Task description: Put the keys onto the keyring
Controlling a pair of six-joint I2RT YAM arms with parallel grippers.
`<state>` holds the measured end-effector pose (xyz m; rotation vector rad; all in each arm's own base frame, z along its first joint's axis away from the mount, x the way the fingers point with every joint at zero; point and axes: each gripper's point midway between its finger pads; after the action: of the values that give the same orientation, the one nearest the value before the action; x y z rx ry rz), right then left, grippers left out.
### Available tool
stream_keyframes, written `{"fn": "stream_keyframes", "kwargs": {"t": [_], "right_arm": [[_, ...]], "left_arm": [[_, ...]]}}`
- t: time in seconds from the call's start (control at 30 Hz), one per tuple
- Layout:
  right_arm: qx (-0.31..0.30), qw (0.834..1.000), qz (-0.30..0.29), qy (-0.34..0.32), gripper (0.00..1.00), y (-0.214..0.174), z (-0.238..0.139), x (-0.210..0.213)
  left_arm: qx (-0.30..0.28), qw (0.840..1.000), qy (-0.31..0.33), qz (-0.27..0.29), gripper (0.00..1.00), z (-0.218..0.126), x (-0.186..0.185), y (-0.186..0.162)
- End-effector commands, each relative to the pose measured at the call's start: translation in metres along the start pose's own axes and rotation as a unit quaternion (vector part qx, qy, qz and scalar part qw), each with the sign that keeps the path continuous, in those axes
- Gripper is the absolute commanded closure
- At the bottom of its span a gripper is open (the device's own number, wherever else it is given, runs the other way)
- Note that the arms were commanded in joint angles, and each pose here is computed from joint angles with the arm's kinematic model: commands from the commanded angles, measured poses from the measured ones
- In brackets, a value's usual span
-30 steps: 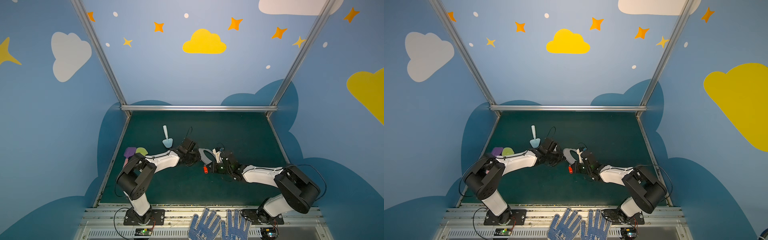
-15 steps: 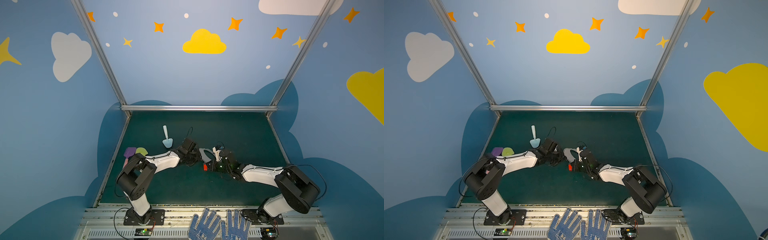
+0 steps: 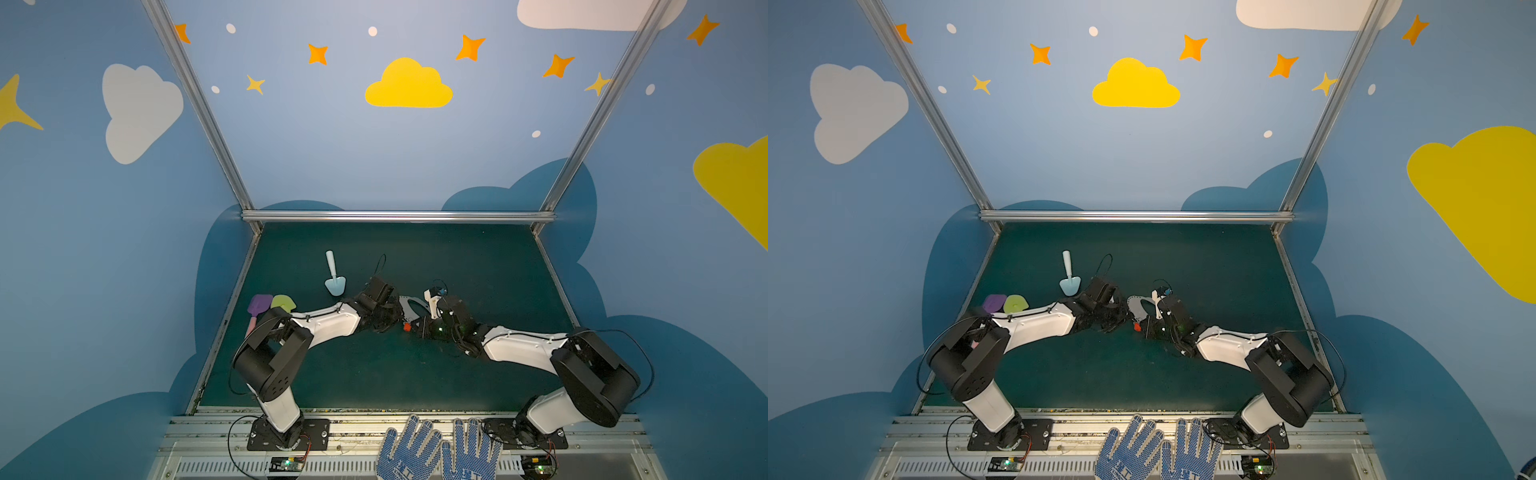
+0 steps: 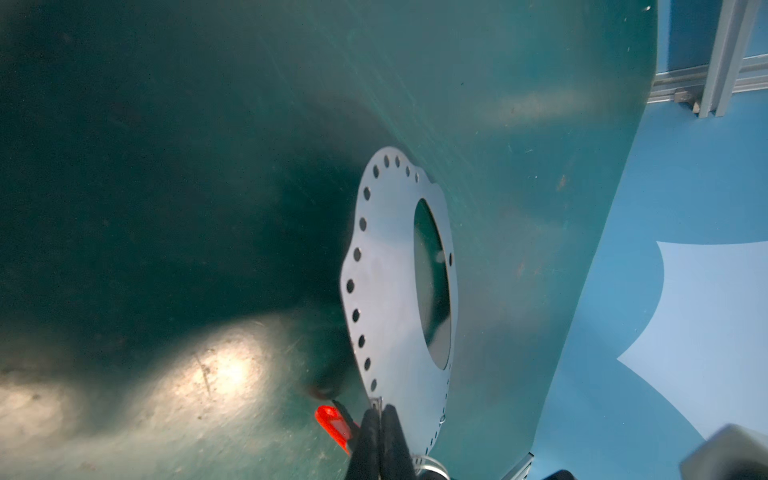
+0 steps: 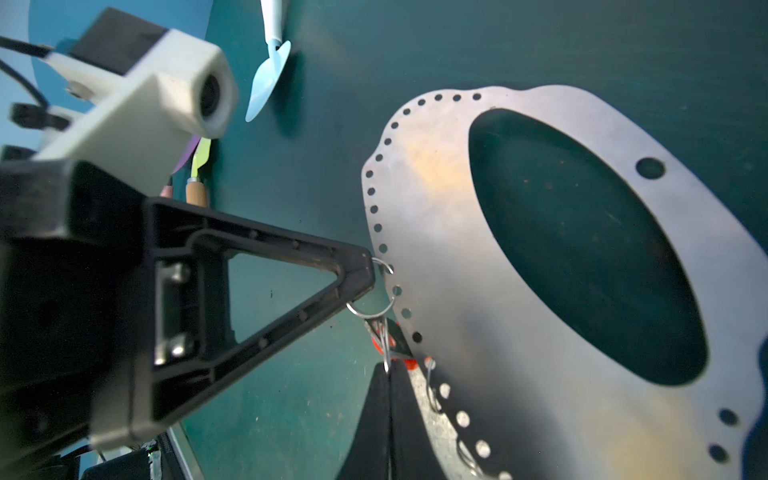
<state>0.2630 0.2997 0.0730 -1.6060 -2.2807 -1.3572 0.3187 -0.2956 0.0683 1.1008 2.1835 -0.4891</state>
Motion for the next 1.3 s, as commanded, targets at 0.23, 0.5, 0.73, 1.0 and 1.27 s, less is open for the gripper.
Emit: {"fn": "stream_keyframes", "kwargs": {"t": [0.23, 0.5, 0.73, 1.0, 1.27], "right_arm": [[0.01, 1.0, -0.006, -0.015, 1.0, -0.003, 0.006, -0.001], [-0.036, 0.999, -0.003, -0.03, 1.0, 0.011, -0.007, -0.004], [-0.043, 0.999, -0.005, -0.03, 1.0, 0.014, -0.008, -0.004], [-0.038, 0.999, -0.007, -0.022, 1.0, 0.015, -0.002, 0.001], [-0.026, 0.999, -0.012, -0.022, 1.0, 0.011, 0.001, 0.003]], "left_arm": [[-0.01, 1.0, -0.024, 0.004, 0.96, -0.01, -0.013, 0.0], [-0.009, 1.0, -0.022, 0.003, 0.96, -0.008, -0.011, -0.001], [-0.007, 1.0, -0.025, 0.004, 0.96, -0.008, -0.013, -0.003], [-0.004, 1.0, -0.029, 0.004, 0.96, -0.008, -0.015, -0.005], [-0.003, 0.999, -0.034, 0.004, 0.96, -0.008, -0.019, -0.006]]}}
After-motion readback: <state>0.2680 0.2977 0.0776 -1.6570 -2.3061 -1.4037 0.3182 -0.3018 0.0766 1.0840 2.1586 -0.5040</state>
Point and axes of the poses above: each gripper's point midway between its finger pads, its own z axis out along the fingers, its own x axis along the line the jaws close on, y = z × x, and after that the axes turned 12 degrees about -z, right-handed
